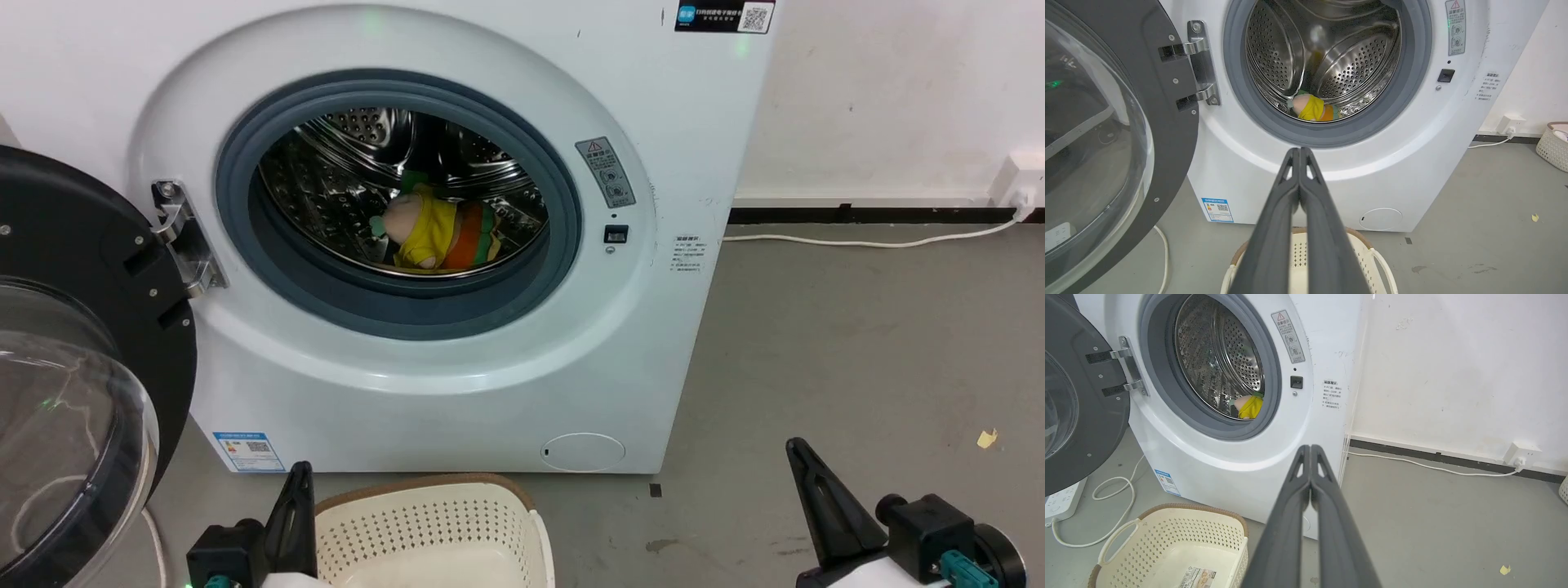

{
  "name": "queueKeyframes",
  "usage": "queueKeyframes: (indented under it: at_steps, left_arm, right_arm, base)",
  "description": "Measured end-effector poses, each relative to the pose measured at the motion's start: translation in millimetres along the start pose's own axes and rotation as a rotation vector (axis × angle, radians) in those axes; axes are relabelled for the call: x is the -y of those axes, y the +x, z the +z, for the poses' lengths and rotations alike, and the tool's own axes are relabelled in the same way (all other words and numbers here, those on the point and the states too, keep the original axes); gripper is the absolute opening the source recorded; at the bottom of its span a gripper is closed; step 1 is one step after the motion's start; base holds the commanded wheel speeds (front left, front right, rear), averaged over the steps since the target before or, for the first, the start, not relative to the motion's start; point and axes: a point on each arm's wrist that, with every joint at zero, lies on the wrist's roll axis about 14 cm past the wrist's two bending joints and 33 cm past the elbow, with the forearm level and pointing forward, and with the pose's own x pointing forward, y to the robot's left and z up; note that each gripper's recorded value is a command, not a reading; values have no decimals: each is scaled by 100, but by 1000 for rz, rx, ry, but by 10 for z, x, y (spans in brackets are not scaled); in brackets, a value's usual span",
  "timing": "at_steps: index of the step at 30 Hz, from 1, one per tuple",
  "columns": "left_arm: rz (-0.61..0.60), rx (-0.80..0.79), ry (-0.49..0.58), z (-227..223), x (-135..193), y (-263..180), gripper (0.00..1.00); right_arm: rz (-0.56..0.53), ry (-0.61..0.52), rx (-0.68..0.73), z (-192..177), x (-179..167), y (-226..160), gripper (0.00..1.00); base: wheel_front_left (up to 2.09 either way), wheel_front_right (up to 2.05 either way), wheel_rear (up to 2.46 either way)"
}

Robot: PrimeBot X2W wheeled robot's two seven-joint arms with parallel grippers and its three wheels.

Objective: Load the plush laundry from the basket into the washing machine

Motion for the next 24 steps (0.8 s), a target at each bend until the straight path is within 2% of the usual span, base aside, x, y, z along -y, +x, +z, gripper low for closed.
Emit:
queueKeyframes:
  at_steps: [24]
  left_arm:
    - [-6, -17, 36, 28, 4, 90, 0]
  right_arm:
    - [6, -15, -38, -34, 3, 114, 0]
  base:
    - [0, 0, 0]
